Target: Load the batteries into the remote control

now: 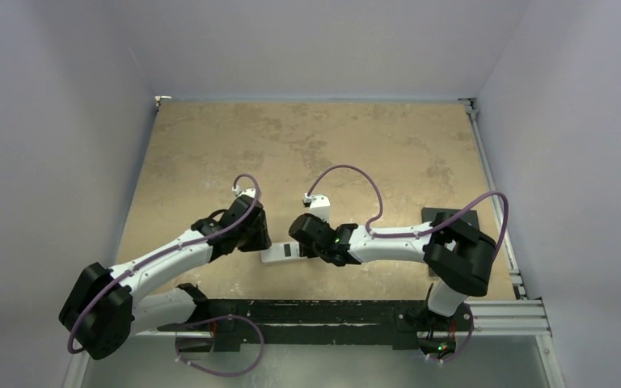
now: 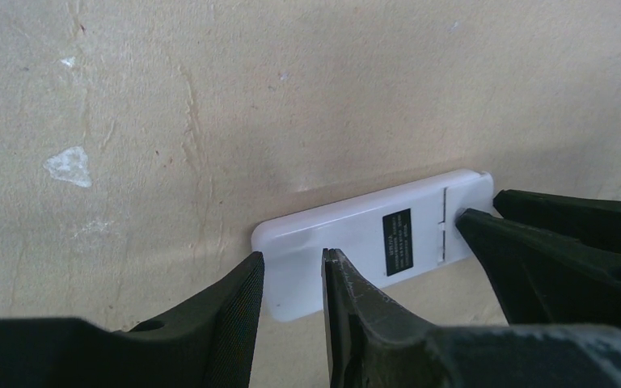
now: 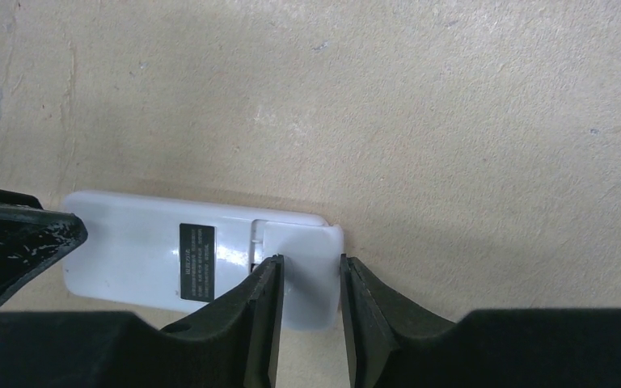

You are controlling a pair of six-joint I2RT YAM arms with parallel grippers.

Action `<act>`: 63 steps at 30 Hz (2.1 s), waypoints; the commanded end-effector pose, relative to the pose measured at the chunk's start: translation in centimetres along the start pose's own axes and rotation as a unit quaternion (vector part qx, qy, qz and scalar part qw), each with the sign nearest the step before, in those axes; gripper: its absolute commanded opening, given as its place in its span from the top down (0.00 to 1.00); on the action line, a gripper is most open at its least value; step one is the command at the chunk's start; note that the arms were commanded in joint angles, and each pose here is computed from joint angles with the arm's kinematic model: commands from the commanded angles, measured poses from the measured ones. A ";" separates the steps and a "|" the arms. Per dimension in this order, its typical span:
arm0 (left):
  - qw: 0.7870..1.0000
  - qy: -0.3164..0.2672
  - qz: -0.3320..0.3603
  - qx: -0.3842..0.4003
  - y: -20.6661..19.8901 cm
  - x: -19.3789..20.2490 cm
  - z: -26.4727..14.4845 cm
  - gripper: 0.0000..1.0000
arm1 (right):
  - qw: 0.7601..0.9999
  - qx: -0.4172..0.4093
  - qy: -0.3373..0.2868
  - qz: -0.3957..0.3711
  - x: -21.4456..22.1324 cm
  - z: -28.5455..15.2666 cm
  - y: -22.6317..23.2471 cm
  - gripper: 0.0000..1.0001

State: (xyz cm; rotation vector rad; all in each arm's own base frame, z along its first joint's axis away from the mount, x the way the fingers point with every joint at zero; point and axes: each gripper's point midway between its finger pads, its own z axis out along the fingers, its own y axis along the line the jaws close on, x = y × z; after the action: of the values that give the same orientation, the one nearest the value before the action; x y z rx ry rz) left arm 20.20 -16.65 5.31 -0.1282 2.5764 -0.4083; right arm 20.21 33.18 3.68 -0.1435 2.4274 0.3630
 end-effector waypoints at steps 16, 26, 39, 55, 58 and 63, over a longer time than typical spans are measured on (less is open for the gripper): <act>1.000 0.017 -0.011 0.002 0.7 1.6 1.1 0.66 | 1.000 -0.024 -0.001 0.015 -0.3 -0.2 0.9 0.64; 1.000 0.027 -0.011 0.008 0.6 2.2 1.6 0.66 | 0.999 -0.037 0.010 0.012 0.2 -0.1 1.3 0.65; 0.999 0.027 -0.013 0.016 0.2 2.1 1.6 0.67 | 0.999 -0.053 0.012 0.001 0.7 -0.6 1.9 0.68; 0.999 0.028 -0.014 0.025 -0.3 2.0 1.5 0.67 | 0.999 -0.030 0.015 -0.034 1.6 -0.6 3.0 0.68; 0.999 0.030 -0.013 0.028 -0.4 2.0 1.6 0.67 | 0.999 -0.015 0.017 -0.048 1.8 -0.4 3.0 0.67; 0.999 0.033 -0.011 0.029 -0.4 2.1 1.7 0.67 | 0.997 0.009 0.029 -0.070 2.6 0.2 2.9 0.67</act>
State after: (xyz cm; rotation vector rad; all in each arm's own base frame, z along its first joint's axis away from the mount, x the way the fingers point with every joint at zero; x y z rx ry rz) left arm 19.13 -16.57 2.81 -0.1317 2.6309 -0.4225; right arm 19.63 34.26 3.59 -0.2519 2.4044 0.2580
